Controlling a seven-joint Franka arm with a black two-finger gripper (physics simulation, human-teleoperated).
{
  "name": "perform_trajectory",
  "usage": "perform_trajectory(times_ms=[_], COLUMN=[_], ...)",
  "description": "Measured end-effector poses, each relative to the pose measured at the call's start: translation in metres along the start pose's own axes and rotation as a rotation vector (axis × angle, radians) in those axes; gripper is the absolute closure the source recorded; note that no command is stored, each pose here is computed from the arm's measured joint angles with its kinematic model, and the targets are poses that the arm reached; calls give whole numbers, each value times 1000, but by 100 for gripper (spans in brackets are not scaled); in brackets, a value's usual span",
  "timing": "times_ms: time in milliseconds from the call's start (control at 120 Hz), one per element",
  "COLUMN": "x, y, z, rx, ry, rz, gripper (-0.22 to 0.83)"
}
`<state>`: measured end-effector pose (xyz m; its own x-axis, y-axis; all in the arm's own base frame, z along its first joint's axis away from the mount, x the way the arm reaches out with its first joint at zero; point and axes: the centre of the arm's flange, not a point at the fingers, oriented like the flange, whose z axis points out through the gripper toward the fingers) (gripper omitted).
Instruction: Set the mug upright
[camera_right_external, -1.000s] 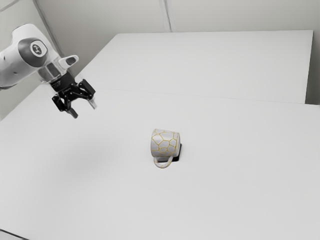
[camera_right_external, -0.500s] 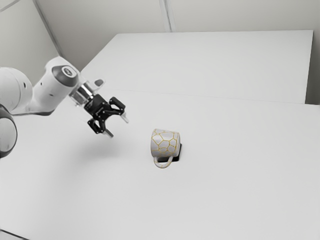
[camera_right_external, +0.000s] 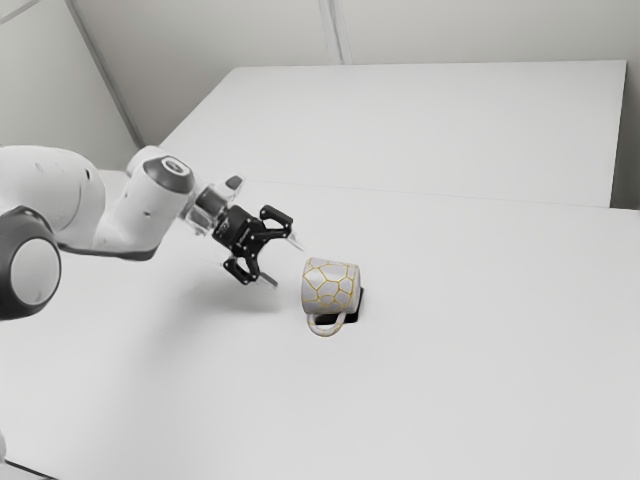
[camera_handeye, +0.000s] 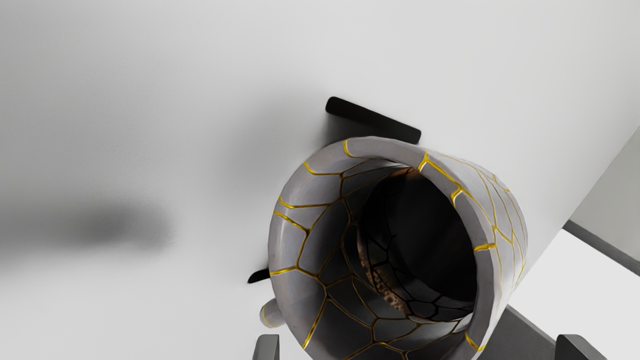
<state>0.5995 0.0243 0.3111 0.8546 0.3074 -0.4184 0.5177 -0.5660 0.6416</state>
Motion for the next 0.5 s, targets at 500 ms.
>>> perform_trajectory(times_ms=[500], x=[10], y=[20], z=[50], rx=[-122], ry=[38], rz=[-50], gripper=[0])
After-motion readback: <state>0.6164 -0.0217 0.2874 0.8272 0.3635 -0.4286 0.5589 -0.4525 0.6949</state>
